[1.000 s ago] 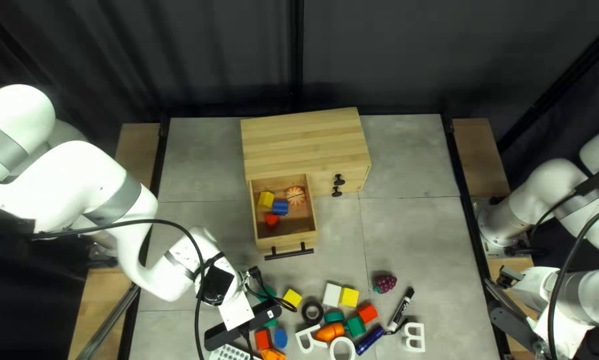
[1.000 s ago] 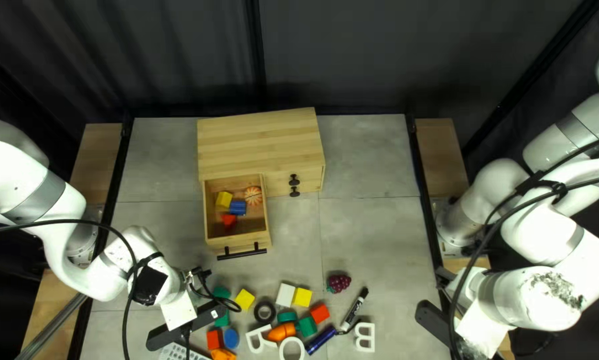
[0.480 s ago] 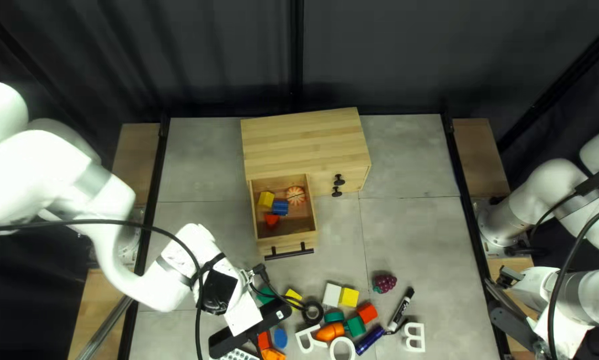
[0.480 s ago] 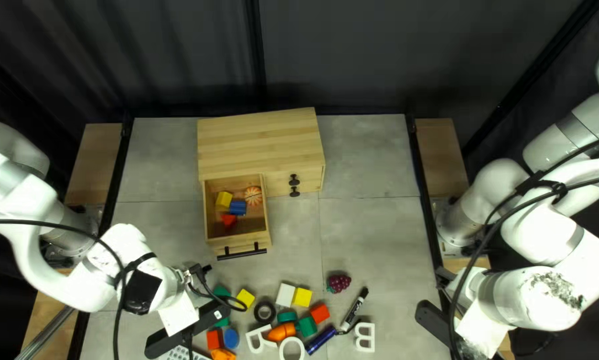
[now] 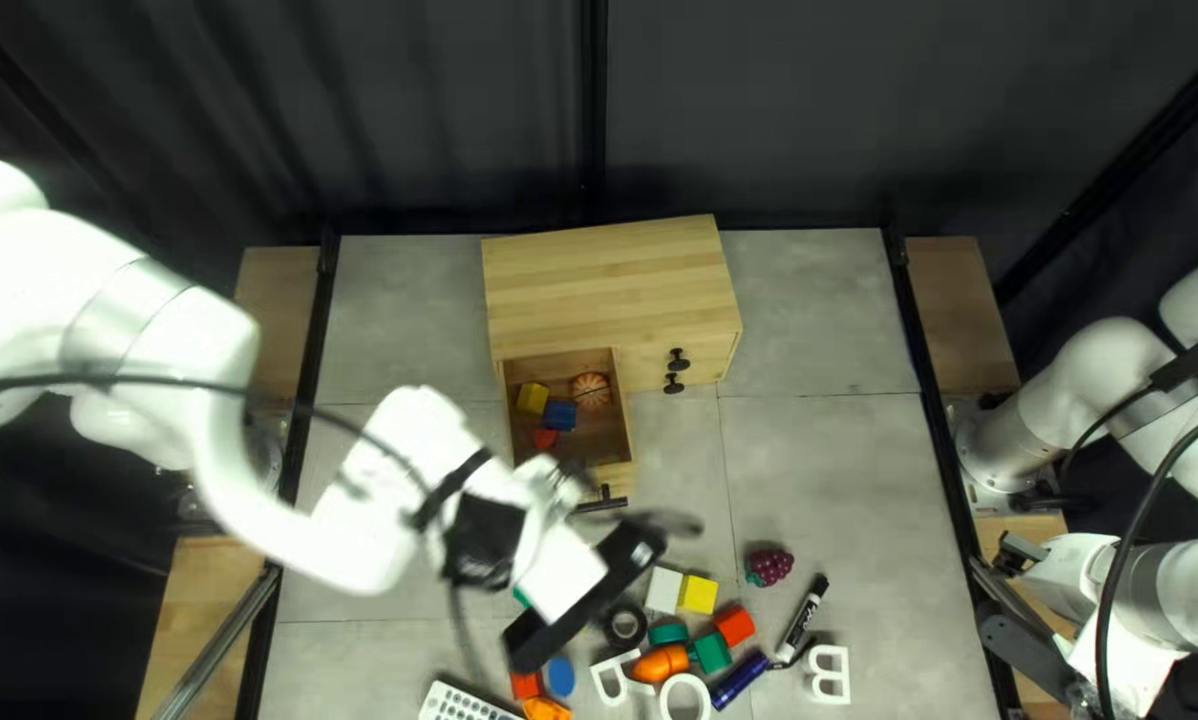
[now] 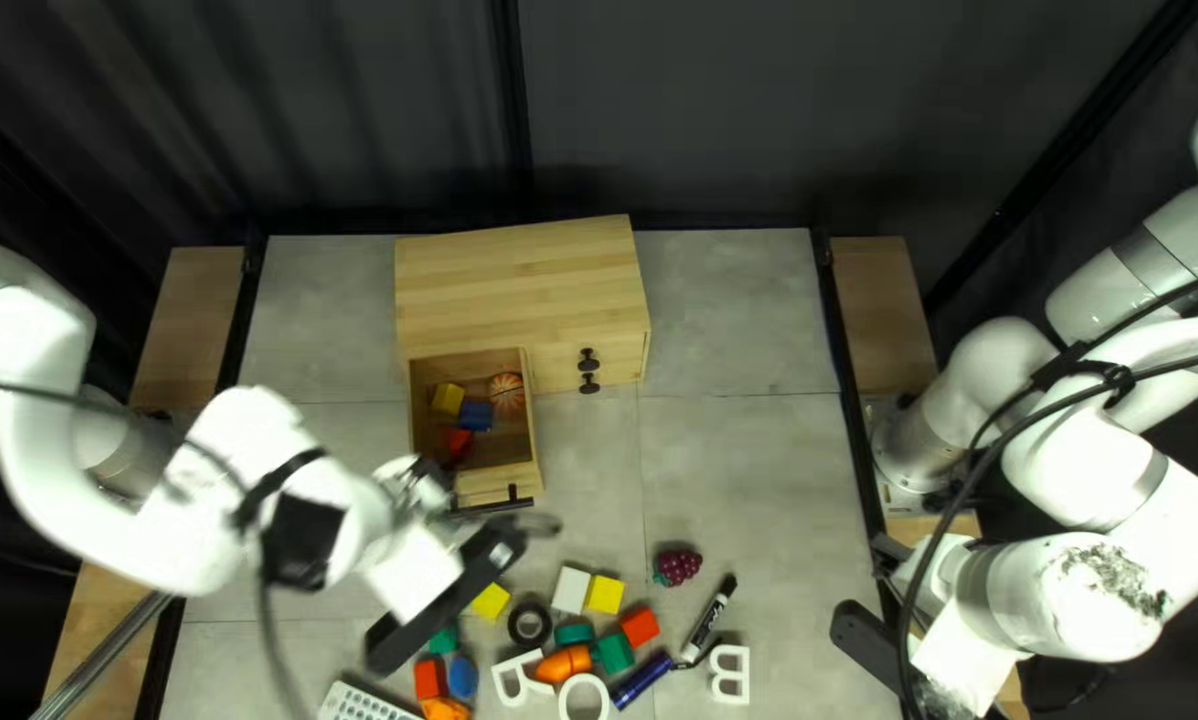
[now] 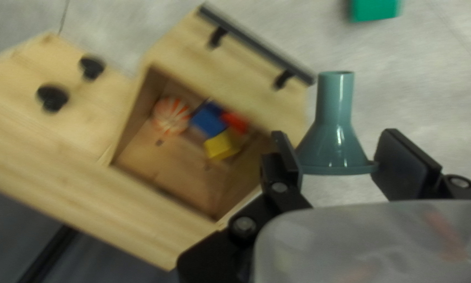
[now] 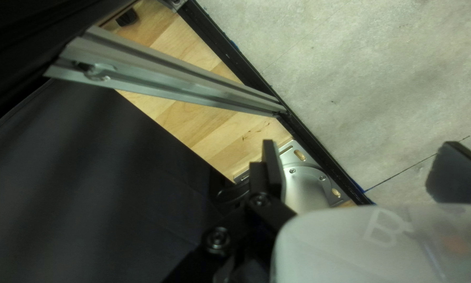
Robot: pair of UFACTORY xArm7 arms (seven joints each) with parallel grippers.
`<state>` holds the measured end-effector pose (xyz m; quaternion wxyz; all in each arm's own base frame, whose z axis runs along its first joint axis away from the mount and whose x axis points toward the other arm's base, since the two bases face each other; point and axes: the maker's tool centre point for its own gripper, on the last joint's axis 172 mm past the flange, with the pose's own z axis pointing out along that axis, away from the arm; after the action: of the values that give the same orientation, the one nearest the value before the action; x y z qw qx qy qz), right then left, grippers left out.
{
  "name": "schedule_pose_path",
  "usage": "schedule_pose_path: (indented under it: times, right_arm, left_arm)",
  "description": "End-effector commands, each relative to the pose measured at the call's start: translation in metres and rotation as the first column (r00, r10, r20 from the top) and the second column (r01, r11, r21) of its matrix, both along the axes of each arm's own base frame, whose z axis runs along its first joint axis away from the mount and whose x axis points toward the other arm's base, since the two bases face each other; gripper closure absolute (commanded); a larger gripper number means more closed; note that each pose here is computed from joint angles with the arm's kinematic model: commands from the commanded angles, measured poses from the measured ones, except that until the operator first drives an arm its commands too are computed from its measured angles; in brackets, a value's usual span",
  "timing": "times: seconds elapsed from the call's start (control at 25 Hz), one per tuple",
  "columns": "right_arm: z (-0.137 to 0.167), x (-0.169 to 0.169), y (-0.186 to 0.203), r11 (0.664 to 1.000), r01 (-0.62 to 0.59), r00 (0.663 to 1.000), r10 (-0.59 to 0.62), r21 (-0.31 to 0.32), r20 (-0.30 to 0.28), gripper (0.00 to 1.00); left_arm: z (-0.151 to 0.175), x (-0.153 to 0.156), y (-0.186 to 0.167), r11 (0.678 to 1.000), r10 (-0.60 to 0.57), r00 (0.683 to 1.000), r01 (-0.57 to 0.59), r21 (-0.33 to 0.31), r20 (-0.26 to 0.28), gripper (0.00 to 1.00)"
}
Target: Open drawers and place objects into drawer and close
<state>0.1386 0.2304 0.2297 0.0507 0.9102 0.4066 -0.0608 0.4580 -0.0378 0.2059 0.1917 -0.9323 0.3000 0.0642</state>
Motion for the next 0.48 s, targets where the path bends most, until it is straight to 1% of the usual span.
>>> schedule_pose_path:
  times: [0.04,0.08,0.12,0.24,0.32,0.44,0.48]
  right_arm:
    - [0.0,0.0,0.0,1.0,0.0,1.0,0.0,0.0,0.0,0.0]
    - [0.0,0.0,0.0,1.0,0.0,1.0,0.0,0.0,0.0,0.0]
    - [0.0,0.0,0.0,1.0,0.0,1.0,0.0,0.0,0.0,0.0]
    - [0.0,0.0,0.0,1.0,0.0,1.0,0.0,0.0,0.0,0.0]
    - [0.0,0.0,0.0,1.0,0.0,1.0,0.0,0.0,0.0,0.0]
    - [0.0,0.0,0.0,1.0,0.0,1.0,0.0,0.0,0.0,0.0]
    - [0.0,0.0,0.0,1.0,0.0,1.0,0.0,0.0,0.0,0.0]
  left_arm:
    - [-0.016,0.012,0.039,0.972,0.234,0.972,-0.234,0.019,0.025,0.04]
    - [-0.02,0.011,0.041,0.956,0.292,0.956,-0.292,0.011,0.032,0.0]
    - [-0.022,0.01,0.04,0.946,0.324,0.945,-0.324,0.004,0.037,0.0]
    - [-0.022,0.0,0.03,0.929,0.37,0.928,-0.37,-0.014,0.044,0.0]
    - [-0.016,-0.011,0.019,0.918,0.398,0.916,-0.397,-0.023,0.053,0.0]
    - [-0.005,-0.021,-0.005,0.917,0.4,0.914,-0.398,-0.037,0.073,0.0]
    - [0.0,-0.025,-0.025,0.925,0.379,0.922,-0.375,-0.052,0.081,0.0]
